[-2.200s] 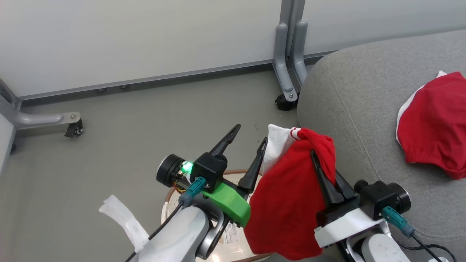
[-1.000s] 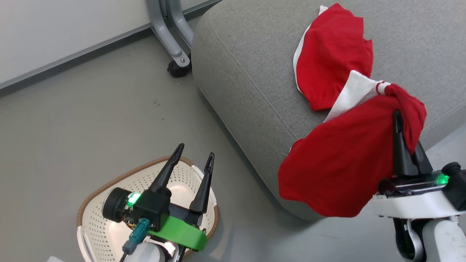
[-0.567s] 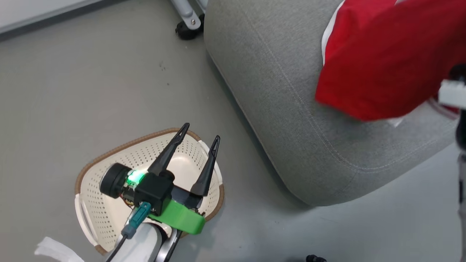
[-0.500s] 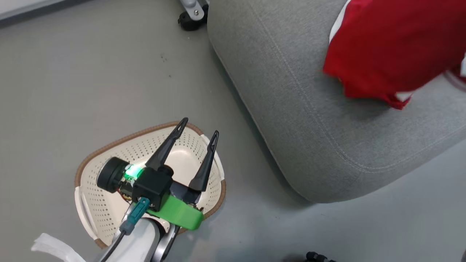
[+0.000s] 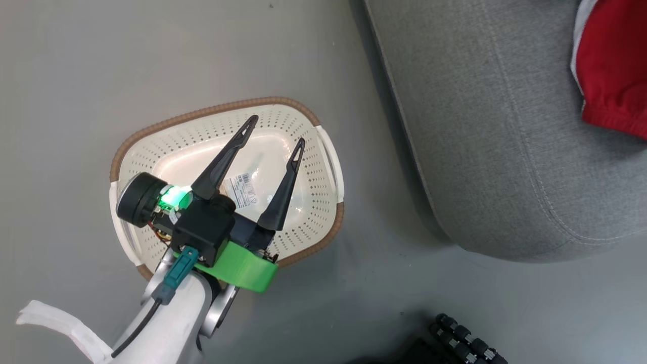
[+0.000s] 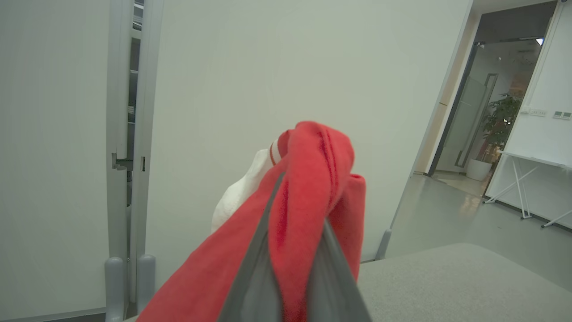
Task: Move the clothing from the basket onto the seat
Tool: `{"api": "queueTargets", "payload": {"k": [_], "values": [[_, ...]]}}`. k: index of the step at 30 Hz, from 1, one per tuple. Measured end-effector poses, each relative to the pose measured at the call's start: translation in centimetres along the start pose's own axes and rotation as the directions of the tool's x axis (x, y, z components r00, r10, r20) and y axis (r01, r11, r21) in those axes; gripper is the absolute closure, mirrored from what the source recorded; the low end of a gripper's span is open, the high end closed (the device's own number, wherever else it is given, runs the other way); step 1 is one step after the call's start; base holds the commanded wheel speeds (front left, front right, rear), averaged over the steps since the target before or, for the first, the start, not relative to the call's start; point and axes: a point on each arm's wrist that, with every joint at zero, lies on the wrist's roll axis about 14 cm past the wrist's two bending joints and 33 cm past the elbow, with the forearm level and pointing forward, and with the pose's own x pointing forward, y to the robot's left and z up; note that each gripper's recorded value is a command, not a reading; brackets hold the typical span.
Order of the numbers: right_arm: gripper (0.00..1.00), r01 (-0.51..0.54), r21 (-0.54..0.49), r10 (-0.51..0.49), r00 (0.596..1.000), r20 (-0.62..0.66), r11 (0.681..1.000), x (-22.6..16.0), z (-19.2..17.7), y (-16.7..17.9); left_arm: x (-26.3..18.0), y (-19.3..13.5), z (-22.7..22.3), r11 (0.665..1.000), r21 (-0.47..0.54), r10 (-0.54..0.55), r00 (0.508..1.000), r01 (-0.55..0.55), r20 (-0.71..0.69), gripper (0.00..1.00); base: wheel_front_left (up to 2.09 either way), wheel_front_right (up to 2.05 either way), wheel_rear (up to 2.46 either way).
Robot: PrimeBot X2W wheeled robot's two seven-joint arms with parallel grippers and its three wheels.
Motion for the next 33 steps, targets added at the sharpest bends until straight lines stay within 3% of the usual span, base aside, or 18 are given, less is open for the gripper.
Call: {"api": "queueTargets", "payload": {"k": [5, 10, 11, 12, 23, 28, 33], "values": [[1.0, 0.058, 0.053, -0.042, 0.963, -0.265, 0.997, -4.2, -10.7, 1.3, -0.8, 1.7, -2.3, 0.999, -0.018, 0.041, 0.998, -0.042, -0.052, 0.0, 0.0, 0.0, 0.0], [1.0, 0.12, 0.02, -0.1, 0.893, -0.438, 0.993, -10.3, -15.7, -0.1, -1.2, 2.0, -2.0, 0.998, -0.012, 0.054, 0.997, -0.054, -0.054, 0.0, 0.0, 0.0, 0.0], [0.71, 0.137, 0.017, -0.114, 0.883, -0.455, 0.99, -11.2, -16.0, -0.5, -1.2, 1.9, -2.0, 0.998, -0.009, 0.055, 0.997, -0.056, -0.054, 0.0, 0.0, 0.0, 0.0], [0.0, 0.165, 0.02, -0.137, 0.875, -0.464, 0.986, -12.0, -16.1, -1.1, -1.3, 1.8, -1.9, 0.998, -0.008, 0.054, 0.997, -0.054, -0.056, 0.0, 0.0, 0.0, 0.0], [0.0, 0.249, -0.053, -0.244, 0.849, -0.468, 0.967, -20.9, -11.7, -6.2, -2.7, -2.2, 0.8, 0.998, -0.035, 0.049, 0.999, -0.05, -0.024, 0.0, 0.0, 0.0, 0.0], [0.0, 0.092, 0.012, -0.073, 0.859, -0.507, 0.996, -24.9, -10.6, -1.2, -4.6, -2.6, 1.9, 0.99, -0.044, 0.134, 0.991, -0.135, -0.021, 0.0, 0.0, 0.0, 0.0], [0.0, -0.05, 0.185, 0.134, 0.869, -0.477, 0.981, -27.7, -8.2, 5.6, -6.9, -2.2, 5.8, 0.967, -0.053, 0.251, 0.965, -0.248, 0.073, 0.0, 0.0, 0.0, 0.0]]}}
